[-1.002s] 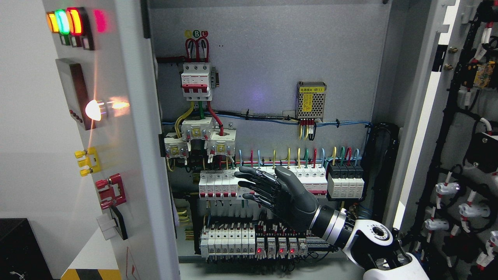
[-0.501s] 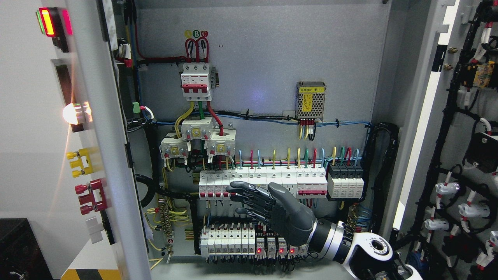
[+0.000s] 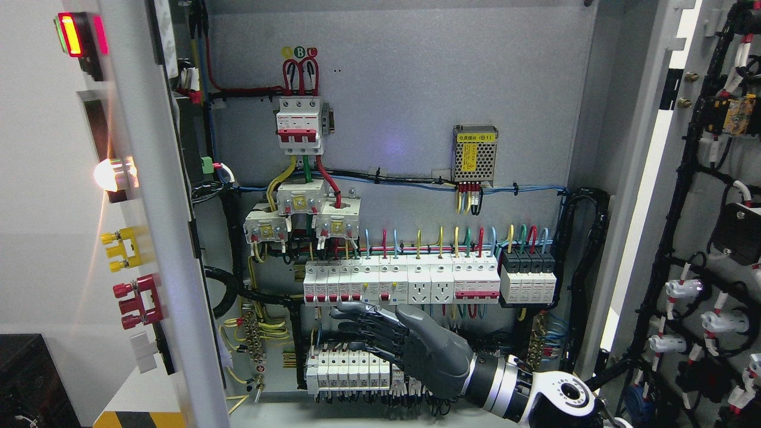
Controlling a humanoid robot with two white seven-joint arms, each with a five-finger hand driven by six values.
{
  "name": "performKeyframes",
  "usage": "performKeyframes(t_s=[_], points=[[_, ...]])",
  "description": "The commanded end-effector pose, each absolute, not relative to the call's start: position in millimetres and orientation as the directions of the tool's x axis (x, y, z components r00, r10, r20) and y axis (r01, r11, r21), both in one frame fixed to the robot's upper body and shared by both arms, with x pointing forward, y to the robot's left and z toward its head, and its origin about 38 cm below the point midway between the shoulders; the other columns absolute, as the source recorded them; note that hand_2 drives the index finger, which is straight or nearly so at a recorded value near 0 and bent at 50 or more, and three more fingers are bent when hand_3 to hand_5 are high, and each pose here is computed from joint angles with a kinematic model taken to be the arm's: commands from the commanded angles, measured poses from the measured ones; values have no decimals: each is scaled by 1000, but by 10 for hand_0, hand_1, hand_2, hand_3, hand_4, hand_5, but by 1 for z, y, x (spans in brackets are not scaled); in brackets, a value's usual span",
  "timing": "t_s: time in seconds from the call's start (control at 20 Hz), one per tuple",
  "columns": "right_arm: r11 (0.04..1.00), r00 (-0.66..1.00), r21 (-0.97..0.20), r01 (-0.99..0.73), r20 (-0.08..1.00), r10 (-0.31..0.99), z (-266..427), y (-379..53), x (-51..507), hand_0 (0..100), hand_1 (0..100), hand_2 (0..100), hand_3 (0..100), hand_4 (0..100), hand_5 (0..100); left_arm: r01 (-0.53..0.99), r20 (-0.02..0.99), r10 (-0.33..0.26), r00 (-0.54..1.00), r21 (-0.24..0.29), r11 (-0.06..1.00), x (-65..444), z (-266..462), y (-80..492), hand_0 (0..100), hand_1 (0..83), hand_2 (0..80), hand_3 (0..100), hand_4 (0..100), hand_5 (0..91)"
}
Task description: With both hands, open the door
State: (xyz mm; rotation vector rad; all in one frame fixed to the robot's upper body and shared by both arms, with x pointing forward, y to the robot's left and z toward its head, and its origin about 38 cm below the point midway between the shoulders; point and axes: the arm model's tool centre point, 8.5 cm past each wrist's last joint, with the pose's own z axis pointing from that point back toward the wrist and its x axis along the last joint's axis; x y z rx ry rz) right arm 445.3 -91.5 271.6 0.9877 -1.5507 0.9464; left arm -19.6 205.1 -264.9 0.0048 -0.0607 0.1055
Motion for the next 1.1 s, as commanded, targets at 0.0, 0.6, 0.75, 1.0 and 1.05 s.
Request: performKeyframes(t_s=[0.0,0.6,0.75,1.0,1.05], points=[[271,-139,-112,-956,987,-82,261,-70,426,191,0,0,0,0,0,-105,60,105,993,2,994,-20,-265,205,0,0,0,0,0,0],[220,-121,-105,-970,991,-60,252,-54,416,191,0,0,0,0,0,-105,60,105,993,2,994,-20,-265,205,0,0,0,0,0,0],[198,-120,-107,-974,991,-57,250,-48,409,191,0,0,0,0,0,-104,62,104,993,0,995,-20,-265,204,0,0,0,0,0,0],[185,-93,-78,-980,993,-76,243,-44,401,191,0,0,0,0,0,-105,62,105,993,1,994,-19,-265,205,0,0,0,0,0,0],[177,-75,-57,-983,992,-97,244,-44,400,191,0,0,0,0,0,-105,60,105,993,2,994,-20,-265,205,0,0,0,0,0,0]])
